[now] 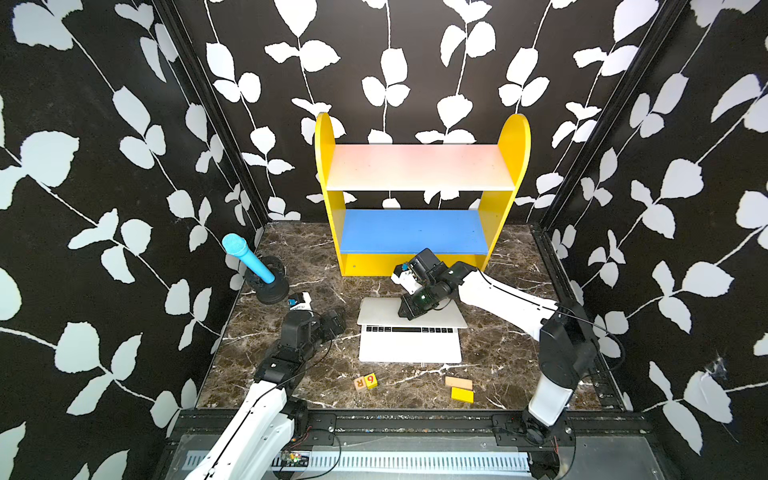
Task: Close the laptop lid and set it aside
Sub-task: Close the lid of the laptop.
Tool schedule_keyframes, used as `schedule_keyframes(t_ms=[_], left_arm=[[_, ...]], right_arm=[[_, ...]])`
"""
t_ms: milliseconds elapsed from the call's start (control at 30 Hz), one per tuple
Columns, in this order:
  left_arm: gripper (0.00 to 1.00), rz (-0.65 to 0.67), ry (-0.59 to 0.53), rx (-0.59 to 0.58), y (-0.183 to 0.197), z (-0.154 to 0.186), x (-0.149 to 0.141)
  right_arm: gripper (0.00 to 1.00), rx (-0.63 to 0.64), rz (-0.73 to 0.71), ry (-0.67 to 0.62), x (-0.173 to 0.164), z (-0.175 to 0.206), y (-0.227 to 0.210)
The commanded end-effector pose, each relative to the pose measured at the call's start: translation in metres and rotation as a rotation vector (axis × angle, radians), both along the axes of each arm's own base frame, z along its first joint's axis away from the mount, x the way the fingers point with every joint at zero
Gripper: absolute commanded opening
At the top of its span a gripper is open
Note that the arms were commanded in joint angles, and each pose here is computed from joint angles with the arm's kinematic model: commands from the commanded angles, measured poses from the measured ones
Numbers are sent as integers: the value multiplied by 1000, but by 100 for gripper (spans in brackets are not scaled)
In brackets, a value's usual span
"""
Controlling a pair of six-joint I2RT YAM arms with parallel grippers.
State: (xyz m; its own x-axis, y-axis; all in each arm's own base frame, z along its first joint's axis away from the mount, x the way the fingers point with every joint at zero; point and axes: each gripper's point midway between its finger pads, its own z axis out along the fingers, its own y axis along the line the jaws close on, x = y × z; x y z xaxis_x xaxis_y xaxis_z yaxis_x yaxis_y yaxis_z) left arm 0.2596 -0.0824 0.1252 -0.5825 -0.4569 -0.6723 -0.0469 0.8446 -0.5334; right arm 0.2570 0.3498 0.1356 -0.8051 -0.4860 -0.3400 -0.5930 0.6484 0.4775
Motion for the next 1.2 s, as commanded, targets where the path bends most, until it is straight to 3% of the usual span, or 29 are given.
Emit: schedule_keyframes(t_ms=[0,1167], left_arm=[[98,-1,17,9,1,-7,-4],[98,-1,18,8,1,-7,-4]], right_arm=[[0,-43,17,28,-8,-17,-2],[0,-134,37,87,-15,-62,-2]])
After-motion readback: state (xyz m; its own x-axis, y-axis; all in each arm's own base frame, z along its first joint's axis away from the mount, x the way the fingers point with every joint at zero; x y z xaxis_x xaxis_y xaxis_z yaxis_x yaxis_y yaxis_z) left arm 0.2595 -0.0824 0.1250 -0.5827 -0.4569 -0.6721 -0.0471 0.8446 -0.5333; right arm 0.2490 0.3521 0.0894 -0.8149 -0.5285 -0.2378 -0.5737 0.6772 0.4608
